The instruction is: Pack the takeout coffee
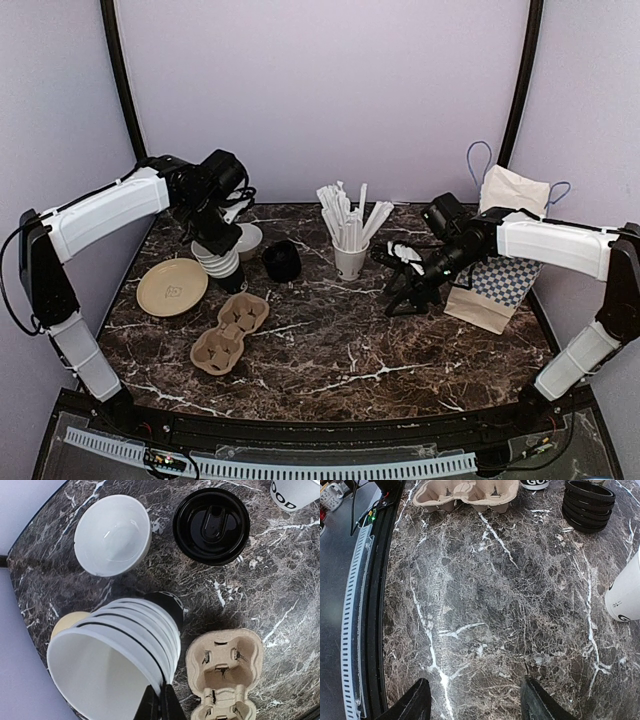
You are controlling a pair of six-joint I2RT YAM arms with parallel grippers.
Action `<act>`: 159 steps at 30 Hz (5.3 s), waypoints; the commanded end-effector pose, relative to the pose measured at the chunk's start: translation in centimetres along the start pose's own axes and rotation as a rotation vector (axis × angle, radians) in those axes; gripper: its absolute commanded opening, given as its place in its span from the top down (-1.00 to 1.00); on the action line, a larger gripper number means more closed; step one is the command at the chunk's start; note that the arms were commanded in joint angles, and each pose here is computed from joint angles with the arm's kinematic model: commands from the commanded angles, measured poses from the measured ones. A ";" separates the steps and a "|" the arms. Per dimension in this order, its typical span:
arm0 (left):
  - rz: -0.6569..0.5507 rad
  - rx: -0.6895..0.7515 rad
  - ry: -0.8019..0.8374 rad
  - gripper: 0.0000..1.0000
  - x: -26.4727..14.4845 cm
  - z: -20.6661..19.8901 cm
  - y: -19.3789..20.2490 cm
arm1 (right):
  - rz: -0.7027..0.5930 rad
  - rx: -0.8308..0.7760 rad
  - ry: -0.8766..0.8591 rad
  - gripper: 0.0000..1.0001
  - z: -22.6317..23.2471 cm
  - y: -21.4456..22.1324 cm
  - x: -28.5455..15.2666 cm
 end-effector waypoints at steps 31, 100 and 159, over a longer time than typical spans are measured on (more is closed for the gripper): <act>0.016 0.065 0.011 0.96 1.0 0.7 -3.0 | 0.010 -0.007 0.000 -0.20 -0.1 0.0 0.1; -0.245 -0.079 -0.281 1.00 -16.5 2.5 -1.9 | 0.039 -0.015 0.035 -0.14 -0.8 -1.4 -1.5; -0.426 0.790 0.331 0.13 -8.8 -24.5 -5.8 | -0.035 0.130 0.115 -0.30 -1.1 3.9 -4.8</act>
Point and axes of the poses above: each gripper's point midway between its finger pads, its own x axis out along the fingers, its own z axis along the line the jaws close on, y = z × x, the point moved 7 cm from there along -x, back along the fingers, and after that the axes turned 11 degrees about x, right-handed, at the moved point
